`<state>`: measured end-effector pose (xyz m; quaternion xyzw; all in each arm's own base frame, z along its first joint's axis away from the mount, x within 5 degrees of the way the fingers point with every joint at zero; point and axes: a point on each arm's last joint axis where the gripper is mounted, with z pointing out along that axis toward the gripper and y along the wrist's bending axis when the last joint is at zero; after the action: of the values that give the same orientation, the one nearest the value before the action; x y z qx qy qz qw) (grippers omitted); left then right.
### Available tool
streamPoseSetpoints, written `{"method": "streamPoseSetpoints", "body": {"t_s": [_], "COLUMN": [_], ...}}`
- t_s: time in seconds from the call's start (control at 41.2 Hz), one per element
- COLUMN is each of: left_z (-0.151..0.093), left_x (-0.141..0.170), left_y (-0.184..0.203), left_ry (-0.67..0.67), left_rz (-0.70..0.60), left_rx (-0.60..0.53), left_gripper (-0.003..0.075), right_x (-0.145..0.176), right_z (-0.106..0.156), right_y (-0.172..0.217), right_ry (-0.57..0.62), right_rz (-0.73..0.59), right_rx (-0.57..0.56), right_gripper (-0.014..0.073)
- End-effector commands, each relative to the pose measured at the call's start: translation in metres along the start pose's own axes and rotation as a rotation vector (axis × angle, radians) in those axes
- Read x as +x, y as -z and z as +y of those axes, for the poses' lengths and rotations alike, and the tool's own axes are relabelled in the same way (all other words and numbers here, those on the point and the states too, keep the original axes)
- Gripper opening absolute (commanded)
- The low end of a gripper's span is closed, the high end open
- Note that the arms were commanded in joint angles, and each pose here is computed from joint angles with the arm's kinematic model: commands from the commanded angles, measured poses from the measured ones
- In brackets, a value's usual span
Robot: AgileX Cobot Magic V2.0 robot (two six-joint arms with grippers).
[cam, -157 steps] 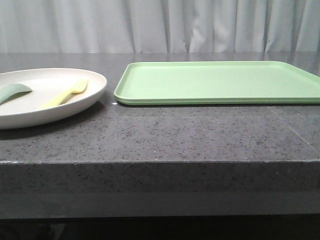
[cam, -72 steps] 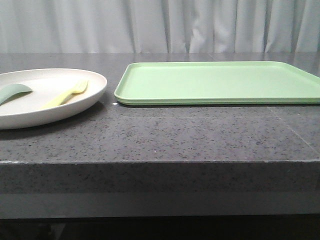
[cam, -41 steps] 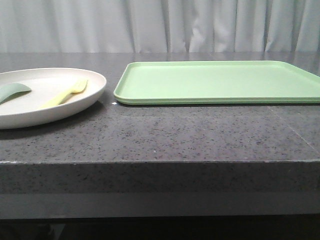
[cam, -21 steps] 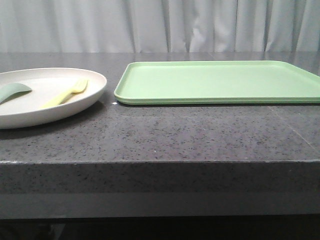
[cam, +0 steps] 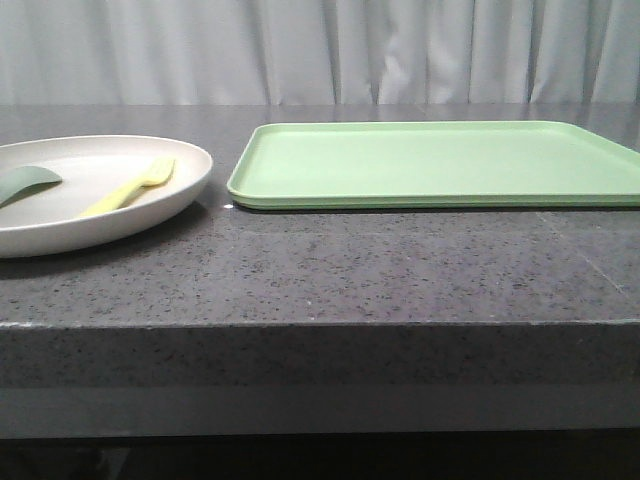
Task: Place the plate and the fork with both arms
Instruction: 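Lower the left gripper and pinch the cream plate's rim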
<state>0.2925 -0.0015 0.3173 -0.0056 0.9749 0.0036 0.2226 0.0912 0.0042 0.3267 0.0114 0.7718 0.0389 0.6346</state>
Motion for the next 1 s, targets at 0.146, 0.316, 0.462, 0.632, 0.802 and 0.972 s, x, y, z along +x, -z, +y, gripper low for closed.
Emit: {"method": "streamPoseSetpoints", "body": {"t_s": [0.146, 0.316, 0.462, 0.632, 0.802, 0.972], "left_z": [0.000, -0.001, -0.003, -0.003, -0.004, -0.006], "left_x": [-0.022, -0.023, -0.023, -0.023, -0.023, -0.023], "left_y": [-0.027, -0.041, -0.045, -0.045, -0.045, -0.045], "left_ry": [-0.001, -0.003, -0.002, -0.002, 0.008, 0.021], "left_rz": [0.046, 0.085, 0.095, 0.095, 0.095, 0.094], "left_rx": [0.000, 0.000, 0.008, 0.008, 0.023, 0.040], "left_gripper": [0.0566, 0.0566, 0.0566, 0.0566, 0.0444, 0.0182], "right_x": [-0.016, -0.016, -0.016, -0.017, -0.017, -0.017], "right_z": [0.001, 0.001, 0.001, 0.001, 0.001, 0.001], "right_y": [0.001, 0.001, 0.001, 0.001, 0.001, 0.001], "right_ry": [0.001, 0.001, 0.001, 0.001, 0.001, 0.001], "right_rz": [-0.096, -0.096, -0.098, -0.105, -0.107, -0.108], "right_rx": [-0.004, -0.004, -0.004, -0.004, -0.004, -0.004], "right_gripper": [0.0582, 0.0582, 0.0582, 0.0582, 0.0582, 0.0582]}}
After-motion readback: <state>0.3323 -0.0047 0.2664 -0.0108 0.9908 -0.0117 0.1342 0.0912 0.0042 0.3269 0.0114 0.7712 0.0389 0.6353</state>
